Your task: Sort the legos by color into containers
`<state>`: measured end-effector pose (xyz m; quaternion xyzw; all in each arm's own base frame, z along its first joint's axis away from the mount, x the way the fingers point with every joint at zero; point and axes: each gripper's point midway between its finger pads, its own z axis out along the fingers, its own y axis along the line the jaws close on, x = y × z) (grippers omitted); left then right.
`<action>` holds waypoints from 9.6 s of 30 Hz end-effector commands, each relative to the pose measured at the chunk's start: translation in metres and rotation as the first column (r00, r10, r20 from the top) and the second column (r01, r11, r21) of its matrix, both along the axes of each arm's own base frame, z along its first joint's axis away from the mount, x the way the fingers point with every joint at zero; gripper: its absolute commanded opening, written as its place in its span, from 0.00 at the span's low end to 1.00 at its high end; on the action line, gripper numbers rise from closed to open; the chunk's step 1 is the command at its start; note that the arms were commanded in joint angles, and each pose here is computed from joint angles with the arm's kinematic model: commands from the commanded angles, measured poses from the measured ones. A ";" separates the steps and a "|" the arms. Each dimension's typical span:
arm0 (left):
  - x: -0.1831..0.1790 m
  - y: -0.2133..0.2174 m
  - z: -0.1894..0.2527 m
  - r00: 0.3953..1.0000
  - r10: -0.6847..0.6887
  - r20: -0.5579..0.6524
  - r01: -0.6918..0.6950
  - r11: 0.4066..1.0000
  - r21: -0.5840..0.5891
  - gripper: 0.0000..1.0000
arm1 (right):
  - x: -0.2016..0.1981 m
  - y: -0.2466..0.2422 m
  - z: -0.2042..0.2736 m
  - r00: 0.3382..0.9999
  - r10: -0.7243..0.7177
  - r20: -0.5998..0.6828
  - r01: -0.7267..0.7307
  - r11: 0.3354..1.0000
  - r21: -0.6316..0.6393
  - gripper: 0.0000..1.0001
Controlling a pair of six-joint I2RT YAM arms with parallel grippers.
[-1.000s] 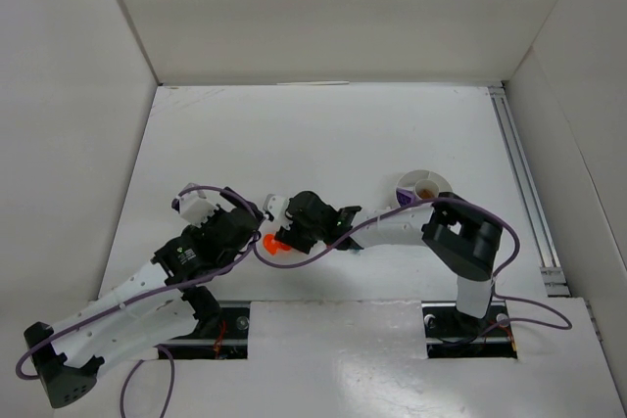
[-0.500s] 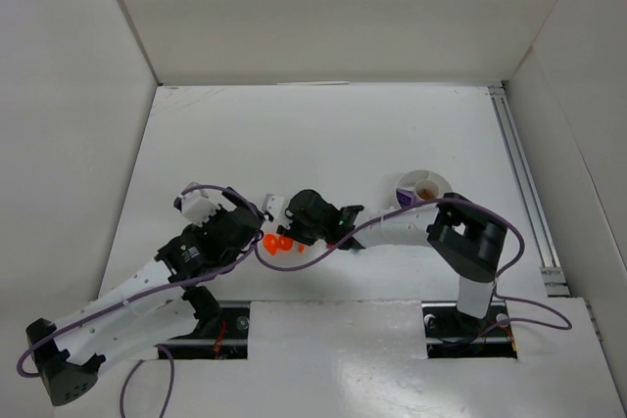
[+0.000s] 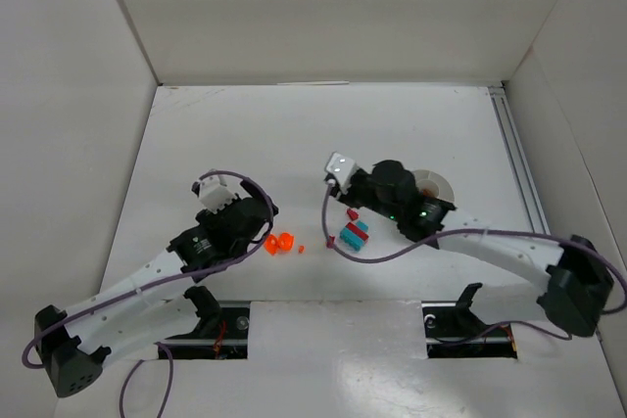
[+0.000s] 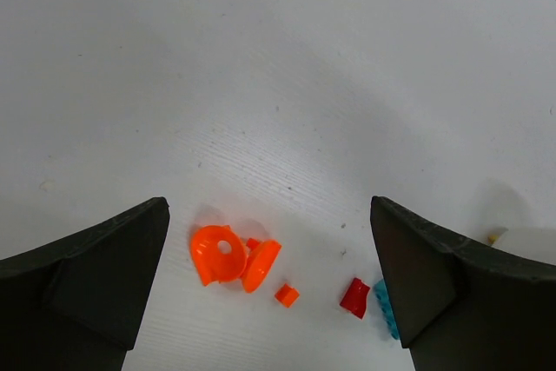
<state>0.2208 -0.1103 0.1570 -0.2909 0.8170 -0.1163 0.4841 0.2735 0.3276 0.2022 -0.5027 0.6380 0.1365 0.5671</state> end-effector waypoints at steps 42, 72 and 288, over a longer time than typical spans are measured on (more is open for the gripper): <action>0.053 -0.064 -0.012 0.938 -0.343 -0.059 0.342 0.939 -0.019 1.00 | 0.032 -0.223 -0.009 0.906 -0.422 0.024 0.404 0.880 0.250 0.65; -0.033 -0.021 -0.104 0.900 -0.155 -0.407 0.094 0.982 -0.165 0.76 | 0.012 -0.189 -0.019 0.943 -0.332 0.001 0.331 0.939 0.095 0.92; 0.076 0.026 0.044 0.999 0.005 -0.032 -0.007 0.997 -0.073 0.99 | -0.005 0.046 -0.041 0.935 0.332 -0.124 -0.341 0.938 -0.060 0.91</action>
